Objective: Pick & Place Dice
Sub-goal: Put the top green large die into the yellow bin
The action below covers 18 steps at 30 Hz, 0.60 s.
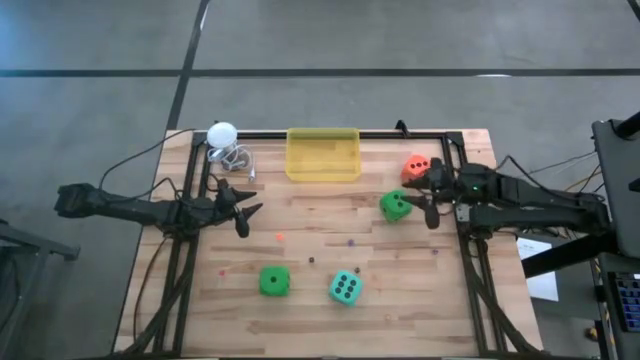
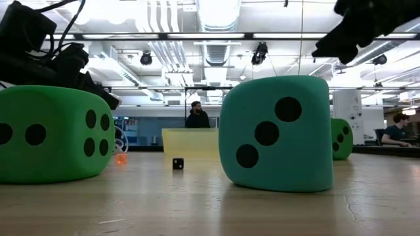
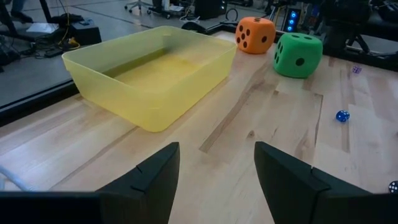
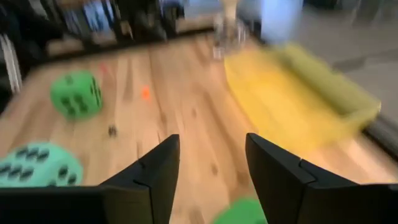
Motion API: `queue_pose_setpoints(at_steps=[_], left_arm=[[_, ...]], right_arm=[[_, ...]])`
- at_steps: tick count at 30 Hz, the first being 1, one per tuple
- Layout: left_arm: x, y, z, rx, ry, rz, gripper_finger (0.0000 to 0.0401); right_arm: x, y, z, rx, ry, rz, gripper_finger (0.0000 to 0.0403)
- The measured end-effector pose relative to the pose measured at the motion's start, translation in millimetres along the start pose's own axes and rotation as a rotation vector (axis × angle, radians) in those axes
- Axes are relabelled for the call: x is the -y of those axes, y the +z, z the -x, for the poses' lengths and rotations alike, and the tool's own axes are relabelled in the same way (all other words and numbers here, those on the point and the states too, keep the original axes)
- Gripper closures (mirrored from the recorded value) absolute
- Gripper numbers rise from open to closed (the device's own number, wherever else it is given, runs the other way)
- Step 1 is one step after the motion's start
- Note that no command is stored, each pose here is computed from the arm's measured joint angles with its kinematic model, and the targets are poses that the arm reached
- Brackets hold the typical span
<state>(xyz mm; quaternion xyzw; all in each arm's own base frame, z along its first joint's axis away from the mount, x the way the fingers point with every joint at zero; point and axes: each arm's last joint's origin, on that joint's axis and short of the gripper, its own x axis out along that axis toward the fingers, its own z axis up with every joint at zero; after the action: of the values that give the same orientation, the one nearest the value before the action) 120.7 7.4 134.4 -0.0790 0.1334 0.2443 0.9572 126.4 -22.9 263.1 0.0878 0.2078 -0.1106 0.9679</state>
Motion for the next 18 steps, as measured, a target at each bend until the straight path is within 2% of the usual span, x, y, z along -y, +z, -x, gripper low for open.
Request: queue_pose_setpoints(at_steps=[5,11,14,18], left_arm=[[-0.1,-0.5,0.0,-0.004,0.001,-0.003,0.0189],[-0.6,-2.1,0.0,-0.020,0.005,-0.011,0.0189],[-1.1,-3.8,0.1,-0.036,0.009,-0.020,0.0189],[-1.4,-4.8,0.1,-0.046,0.012,-0.024,0.0189]], right_arm=[[-2.4,16.9,-4.8,-0.229,-0.039,0.003,0.0222],[-1.0,6.3,-26.7,-0.507,-0.068,0.095,0.0214],[0.9,0.5,-39.7,-0.582,-0.109,0.145,0.0200],[1.2,2.4,-50.6,-0.615,-0.140,0.153,0.0182]])
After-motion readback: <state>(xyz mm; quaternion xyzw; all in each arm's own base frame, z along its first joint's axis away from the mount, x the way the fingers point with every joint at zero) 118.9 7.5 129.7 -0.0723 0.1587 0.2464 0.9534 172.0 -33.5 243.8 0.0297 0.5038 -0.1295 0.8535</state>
